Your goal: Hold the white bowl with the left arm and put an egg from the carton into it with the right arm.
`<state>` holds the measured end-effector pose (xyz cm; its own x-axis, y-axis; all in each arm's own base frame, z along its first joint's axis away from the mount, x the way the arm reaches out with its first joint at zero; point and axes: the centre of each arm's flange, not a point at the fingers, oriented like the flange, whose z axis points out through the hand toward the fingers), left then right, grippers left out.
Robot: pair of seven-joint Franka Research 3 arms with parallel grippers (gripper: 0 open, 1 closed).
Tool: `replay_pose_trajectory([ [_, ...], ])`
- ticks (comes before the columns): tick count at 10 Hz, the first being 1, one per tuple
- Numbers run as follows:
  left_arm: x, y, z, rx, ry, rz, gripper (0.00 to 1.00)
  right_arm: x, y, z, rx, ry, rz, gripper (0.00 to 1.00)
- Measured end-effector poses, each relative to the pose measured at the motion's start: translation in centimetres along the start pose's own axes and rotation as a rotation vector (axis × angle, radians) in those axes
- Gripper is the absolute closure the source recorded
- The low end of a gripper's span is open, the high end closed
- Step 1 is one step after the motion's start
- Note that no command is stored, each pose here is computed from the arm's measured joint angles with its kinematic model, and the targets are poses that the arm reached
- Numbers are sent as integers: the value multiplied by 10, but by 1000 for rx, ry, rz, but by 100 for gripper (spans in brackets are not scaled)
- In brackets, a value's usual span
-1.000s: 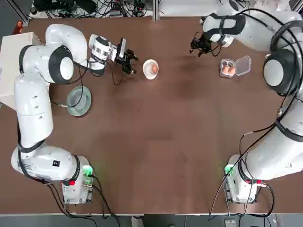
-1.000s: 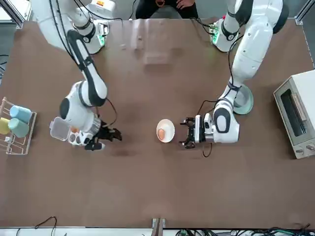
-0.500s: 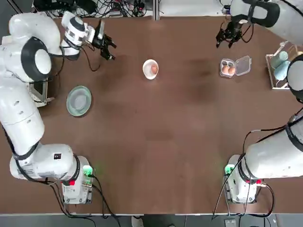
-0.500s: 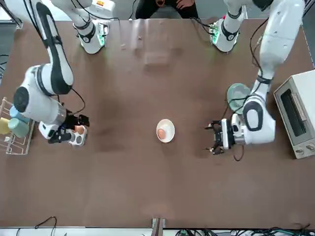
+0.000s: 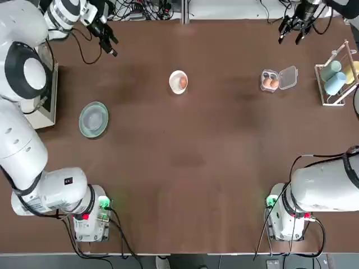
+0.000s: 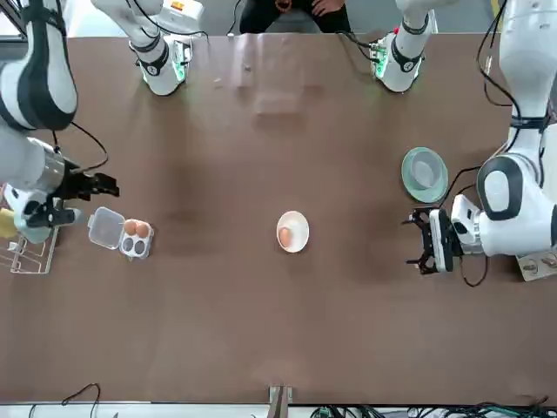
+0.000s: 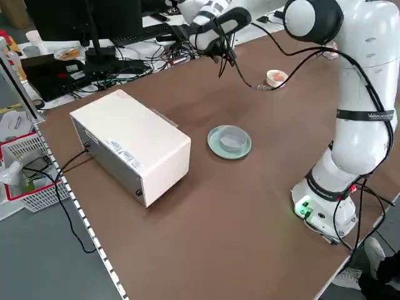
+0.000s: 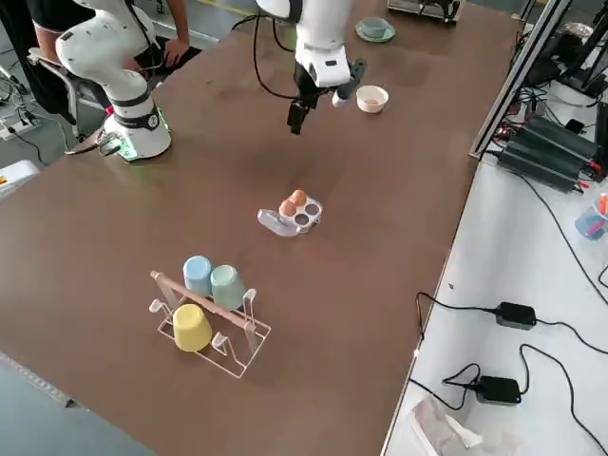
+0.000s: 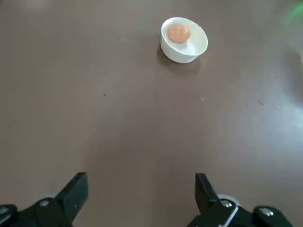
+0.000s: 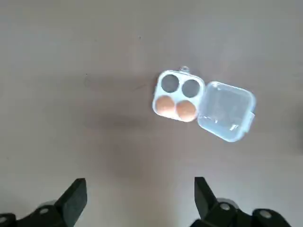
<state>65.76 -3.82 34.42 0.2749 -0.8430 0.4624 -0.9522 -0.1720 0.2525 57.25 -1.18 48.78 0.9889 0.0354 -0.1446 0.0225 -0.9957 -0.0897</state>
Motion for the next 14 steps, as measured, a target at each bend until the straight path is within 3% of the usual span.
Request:
replay_pose_trajectory([
  [3, 14, 12, -40, 87, -130, -185, 0, -11, -2, -57, -37, 36, 69, 0],
  [7, 29, 38, -103, 299, -219, -758, 0, -10, -2, -66, -40, 66, 80, 0],
  [9, 43, 59, -126, 384, -294, -808, 0, -9, -3, -69, -41, 85, 79, 0],
  [11, 57, 80, -150, 431, -315, -824, 0, -10, -4, -73, -43, 93, 77, 0],
  [14, 72, 109, -189, 445, -328, -1095, 0, -10, -8, -76, -50, 99, 68, 0],
])
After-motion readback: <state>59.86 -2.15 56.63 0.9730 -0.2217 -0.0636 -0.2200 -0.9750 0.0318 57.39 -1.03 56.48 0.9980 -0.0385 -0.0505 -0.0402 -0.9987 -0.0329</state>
